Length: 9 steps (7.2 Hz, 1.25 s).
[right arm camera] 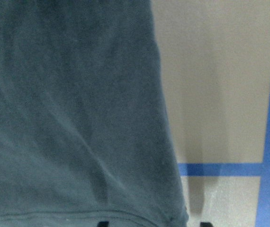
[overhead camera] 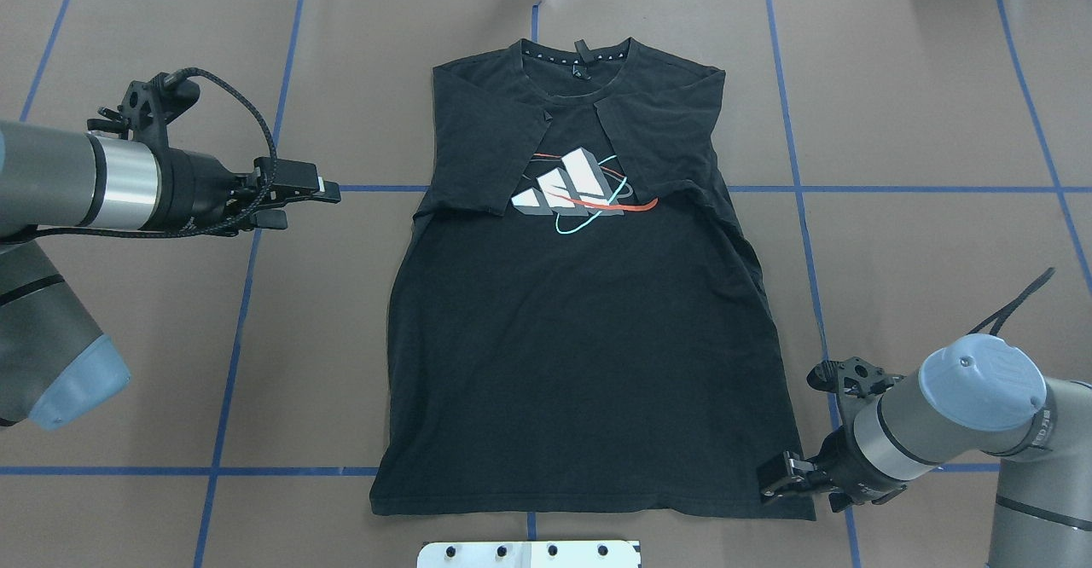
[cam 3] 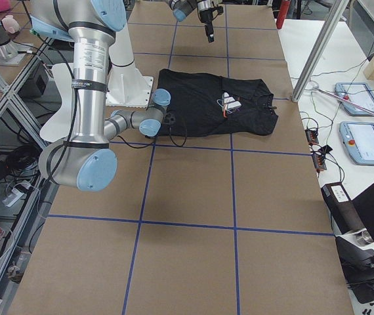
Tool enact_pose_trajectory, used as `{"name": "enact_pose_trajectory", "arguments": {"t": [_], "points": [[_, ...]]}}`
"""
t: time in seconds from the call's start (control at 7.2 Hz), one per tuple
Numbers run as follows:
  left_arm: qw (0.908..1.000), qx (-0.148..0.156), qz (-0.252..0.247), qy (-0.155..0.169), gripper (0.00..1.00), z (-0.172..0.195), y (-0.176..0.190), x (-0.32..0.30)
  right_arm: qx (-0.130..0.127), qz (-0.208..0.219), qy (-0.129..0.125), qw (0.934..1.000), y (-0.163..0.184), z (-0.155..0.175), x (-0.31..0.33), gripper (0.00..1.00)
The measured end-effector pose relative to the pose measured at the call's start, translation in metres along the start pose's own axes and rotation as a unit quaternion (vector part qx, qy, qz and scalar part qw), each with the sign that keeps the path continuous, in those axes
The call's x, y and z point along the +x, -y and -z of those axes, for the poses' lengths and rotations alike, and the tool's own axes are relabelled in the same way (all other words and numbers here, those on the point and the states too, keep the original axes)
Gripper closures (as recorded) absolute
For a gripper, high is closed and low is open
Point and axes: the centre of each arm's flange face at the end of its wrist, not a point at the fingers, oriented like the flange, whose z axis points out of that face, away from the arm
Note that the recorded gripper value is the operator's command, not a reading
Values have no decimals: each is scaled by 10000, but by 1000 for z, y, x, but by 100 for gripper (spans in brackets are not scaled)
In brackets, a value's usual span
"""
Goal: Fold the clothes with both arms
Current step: 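Lower the left gripper to the other hem corner and grasp both hem corners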
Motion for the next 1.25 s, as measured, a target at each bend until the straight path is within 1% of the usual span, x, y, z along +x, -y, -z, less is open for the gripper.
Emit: {"name": "enact_pose_trajectory", "arguments": {"t": [0.42,0.56,0.69,0.83,0.97,1.25], "points": [[10000,-2,-4,-8,1,0,0,1,32,-51,-24,10000,5,0,4,39],[10000,-2,-6,-11,1,0,0,1,33,-70,-47,10000,6,-2,6,47],[10000,-3,-6,-11,1,0,0,1,32,-90,-74,9999,7,-4,8,66],[10000,-3,-5,-9,1,0,0,1,31,-100,-88,9999,8,-5,10,90],[10000,-3,-3,-6,1,0,0,1,29,-96,-85,9999,8,-4,9,100],[10000,0,0,0,1,0,0,0,16,-77,-61,10000,6,-3,8,100]]}}
